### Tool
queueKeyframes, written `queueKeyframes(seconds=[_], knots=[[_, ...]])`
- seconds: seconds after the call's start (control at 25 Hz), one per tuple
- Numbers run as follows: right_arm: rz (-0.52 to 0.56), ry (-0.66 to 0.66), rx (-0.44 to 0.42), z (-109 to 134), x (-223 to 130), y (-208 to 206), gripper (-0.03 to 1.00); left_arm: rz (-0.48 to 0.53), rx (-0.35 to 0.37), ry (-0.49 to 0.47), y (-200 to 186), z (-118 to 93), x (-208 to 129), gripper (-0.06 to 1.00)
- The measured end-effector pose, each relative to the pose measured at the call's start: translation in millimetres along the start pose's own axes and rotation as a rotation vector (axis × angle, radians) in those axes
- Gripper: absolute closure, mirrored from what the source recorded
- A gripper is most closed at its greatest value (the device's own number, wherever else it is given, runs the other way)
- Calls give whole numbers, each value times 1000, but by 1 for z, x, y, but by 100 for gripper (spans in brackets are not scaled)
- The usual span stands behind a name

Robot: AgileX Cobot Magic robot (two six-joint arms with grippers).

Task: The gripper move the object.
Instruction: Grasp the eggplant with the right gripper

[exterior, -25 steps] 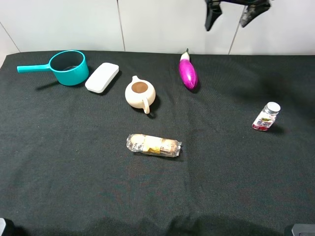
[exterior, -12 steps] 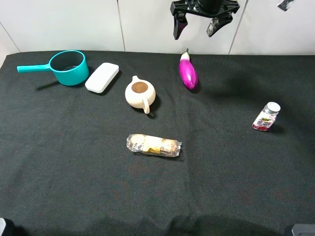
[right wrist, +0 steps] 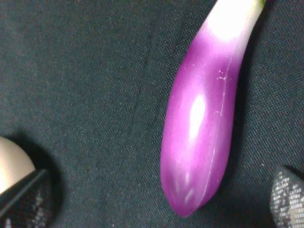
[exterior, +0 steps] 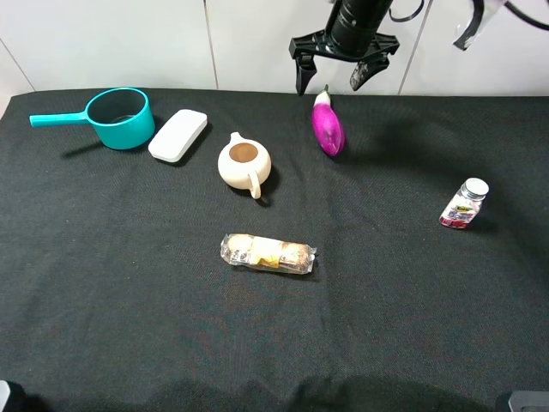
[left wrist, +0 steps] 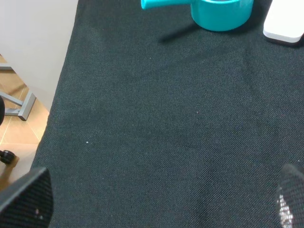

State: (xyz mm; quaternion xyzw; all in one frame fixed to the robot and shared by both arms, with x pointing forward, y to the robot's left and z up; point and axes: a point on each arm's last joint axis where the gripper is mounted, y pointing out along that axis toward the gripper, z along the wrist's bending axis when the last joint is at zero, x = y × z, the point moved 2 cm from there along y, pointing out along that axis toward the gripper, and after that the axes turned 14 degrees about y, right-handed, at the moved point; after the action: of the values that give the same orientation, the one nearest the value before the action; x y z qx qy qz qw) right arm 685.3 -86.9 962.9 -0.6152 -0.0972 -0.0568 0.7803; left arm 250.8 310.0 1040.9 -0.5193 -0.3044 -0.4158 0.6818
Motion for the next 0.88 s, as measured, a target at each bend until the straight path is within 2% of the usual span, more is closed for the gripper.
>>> queueKeyframes(seconds=[0.56,0.88], knots=[[66,40,-51,-24,1,48,27,-1,0,0,0,0,0,-5],[65,43,-61,-29,2,55,27,-1,0,0,0,0,0,-5]])
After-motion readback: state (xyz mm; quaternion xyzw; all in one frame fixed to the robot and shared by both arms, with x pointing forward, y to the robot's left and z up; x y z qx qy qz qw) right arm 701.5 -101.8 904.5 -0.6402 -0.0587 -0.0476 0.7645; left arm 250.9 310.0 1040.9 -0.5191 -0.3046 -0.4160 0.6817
